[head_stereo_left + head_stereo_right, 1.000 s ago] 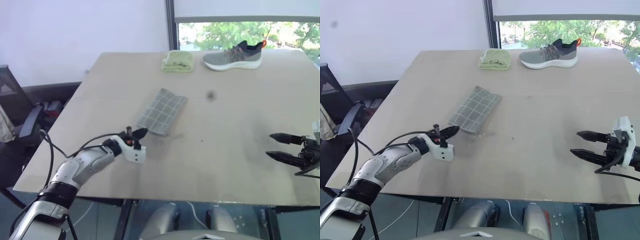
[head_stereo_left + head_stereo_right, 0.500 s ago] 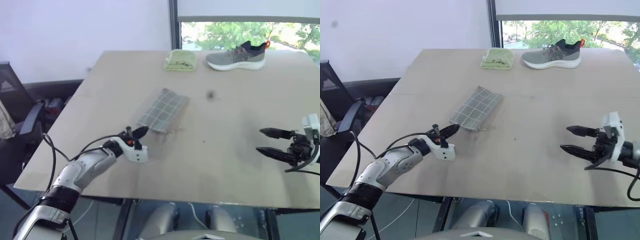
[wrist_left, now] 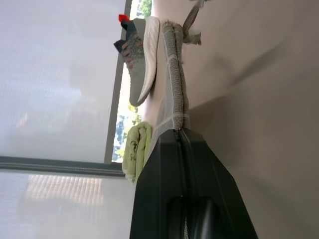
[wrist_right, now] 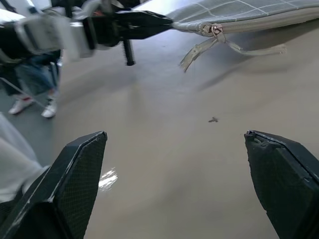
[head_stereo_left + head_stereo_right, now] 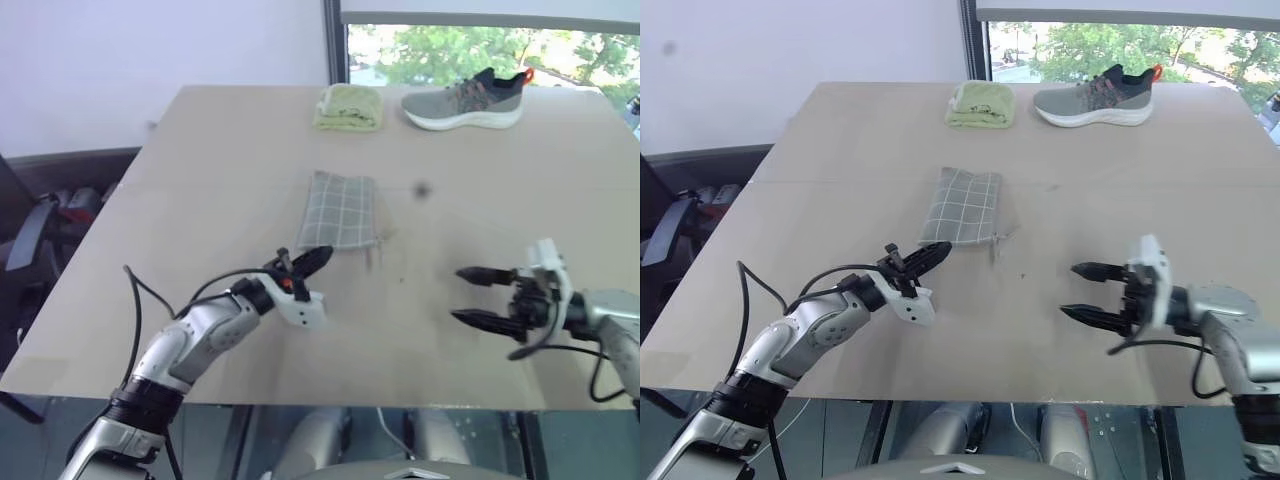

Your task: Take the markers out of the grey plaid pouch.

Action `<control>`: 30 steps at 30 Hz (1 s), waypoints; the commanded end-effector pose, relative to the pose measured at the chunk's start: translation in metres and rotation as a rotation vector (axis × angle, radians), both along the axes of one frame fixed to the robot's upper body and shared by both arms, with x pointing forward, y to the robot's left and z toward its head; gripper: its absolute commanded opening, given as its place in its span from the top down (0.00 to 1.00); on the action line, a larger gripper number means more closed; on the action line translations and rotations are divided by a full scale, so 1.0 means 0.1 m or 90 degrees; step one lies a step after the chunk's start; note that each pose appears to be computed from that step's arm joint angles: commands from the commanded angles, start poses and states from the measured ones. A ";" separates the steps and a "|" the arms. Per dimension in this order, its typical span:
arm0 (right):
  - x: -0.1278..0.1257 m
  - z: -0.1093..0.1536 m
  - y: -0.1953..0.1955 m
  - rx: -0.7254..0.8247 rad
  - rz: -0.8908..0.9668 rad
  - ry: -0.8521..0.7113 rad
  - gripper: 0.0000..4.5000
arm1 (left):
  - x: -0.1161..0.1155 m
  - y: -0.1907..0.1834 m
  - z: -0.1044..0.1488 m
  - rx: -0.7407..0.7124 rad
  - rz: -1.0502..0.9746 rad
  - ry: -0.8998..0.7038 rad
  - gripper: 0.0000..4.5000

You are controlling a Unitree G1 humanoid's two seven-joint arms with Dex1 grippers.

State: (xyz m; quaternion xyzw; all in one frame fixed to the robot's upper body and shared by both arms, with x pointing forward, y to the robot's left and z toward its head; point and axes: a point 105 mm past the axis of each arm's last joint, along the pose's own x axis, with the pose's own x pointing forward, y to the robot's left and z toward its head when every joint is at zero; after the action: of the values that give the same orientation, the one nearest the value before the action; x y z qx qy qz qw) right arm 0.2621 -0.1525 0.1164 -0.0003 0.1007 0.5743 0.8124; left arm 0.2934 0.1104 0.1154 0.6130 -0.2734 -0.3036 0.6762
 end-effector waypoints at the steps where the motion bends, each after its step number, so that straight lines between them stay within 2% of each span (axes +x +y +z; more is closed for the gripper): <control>1: 0.10 0.09 0.21 0.002 -0.008 -0.049 0.00 | -0.02 -0.01 0.15 -0.017 -0.004 -0.021 1.00; 7: 0.25 -0.01 0.51 -0.001 -0.040 -0.066 0.00 | -0.04 -0.02 0.18 -0.021 -0.003 -0.021 1.00; 11: 0.30 0.06 0.67 0.041 -0.046 -0.057 0.00 | -0.05 -0.03 0.18 -0.022 -0.003 -0.017 1.00; 27: 0.49 0.07 0.83 0.037 -0.057 -0.040 0.00 | -0.06 -0.03 0.11 -0.029 0.003 -0.004 1.00; 30: 0.46 0.10 0.87 0.053 -0.038 -0.028 0.21 | -0.06 -0.02 0.10 -0.033 0.007 0.000 1.00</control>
State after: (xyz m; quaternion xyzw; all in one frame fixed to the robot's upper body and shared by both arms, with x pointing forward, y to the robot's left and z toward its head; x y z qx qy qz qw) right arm 0.3109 -0.0707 0.1140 0.0196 0.0775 0.5368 0.8399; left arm 0.2876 0.1082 0.1114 0.6012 -0.2583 -0.3115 0.6890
